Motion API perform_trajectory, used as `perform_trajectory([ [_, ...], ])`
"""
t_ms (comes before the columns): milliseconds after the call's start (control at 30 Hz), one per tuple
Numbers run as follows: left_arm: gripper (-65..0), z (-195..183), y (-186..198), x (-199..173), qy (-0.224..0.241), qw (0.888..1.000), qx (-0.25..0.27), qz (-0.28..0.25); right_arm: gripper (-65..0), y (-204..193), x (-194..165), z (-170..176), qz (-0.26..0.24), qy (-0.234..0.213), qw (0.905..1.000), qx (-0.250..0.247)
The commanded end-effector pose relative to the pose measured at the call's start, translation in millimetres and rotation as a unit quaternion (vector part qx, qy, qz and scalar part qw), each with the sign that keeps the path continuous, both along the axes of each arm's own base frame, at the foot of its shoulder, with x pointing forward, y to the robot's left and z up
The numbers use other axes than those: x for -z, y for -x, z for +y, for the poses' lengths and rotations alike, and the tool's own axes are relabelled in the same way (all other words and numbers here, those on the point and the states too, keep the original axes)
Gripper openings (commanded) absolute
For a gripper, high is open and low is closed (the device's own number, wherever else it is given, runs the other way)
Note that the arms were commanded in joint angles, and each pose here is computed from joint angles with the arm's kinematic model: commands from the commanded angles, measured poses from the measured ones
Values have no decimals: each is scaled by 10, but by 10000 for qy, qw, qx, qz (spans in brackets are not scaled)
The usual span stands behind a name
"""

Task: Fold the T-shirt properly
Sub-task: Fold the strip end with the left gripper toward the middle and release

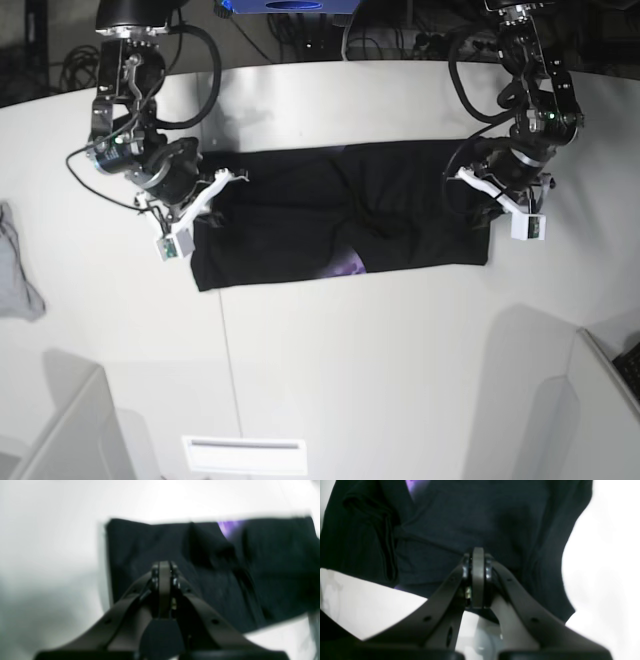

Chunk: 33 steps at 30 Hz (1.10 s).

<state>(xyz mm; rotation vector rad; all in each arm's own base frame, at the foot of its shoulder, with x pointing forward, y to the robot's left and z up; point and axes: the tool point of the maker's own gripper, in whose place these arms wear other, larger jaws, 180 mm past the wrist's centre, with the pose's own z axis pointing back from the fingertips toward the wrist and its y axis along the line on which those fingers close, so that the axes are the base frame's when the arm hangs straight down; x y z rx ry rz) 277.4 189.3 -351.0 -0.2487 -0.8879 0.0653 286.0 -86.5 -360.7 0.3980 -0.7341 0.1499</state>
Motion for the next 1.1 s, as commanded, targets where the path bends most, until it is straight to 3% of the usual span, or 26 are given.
perform_trajectory([
  [0,-650,-35,-95,-76,58,9998,85,-187,-650,-90,-126,20,-251,-74,9997,-24],
  [267,-650,-503,-381,268,577,9970,471,197,-650,-124,-154,15,-291,-68,9996,-21],
  [467,-650,-907,-715,238,995,9927,668,141,-650,-111,-143,10,-276,-69,9996,-11],
  [633,-650,-1299,-881,327,1218,9886,767,443,-650,-112,-143,5,-277,-68,9996,-4],
  [733,-650,-1375,-905,129,1260,9887,797,180,-650,-122,-147,-42,-284,-57,9996,64],
  [867,-650,-1270,-783,-245,1069,9899,841,-389,-650,-181,-184,-305,-330,-77,9980,538],
  [1033,-650,-259,-404,-328,339,9979,-28,-549,-645,-208,-199,-577,-100,38,9963,848],
  [1067,-650,-22,-328,-290,184,9984,-249,-480,-548,-216,-189,-625,19,58,9960,888],
])
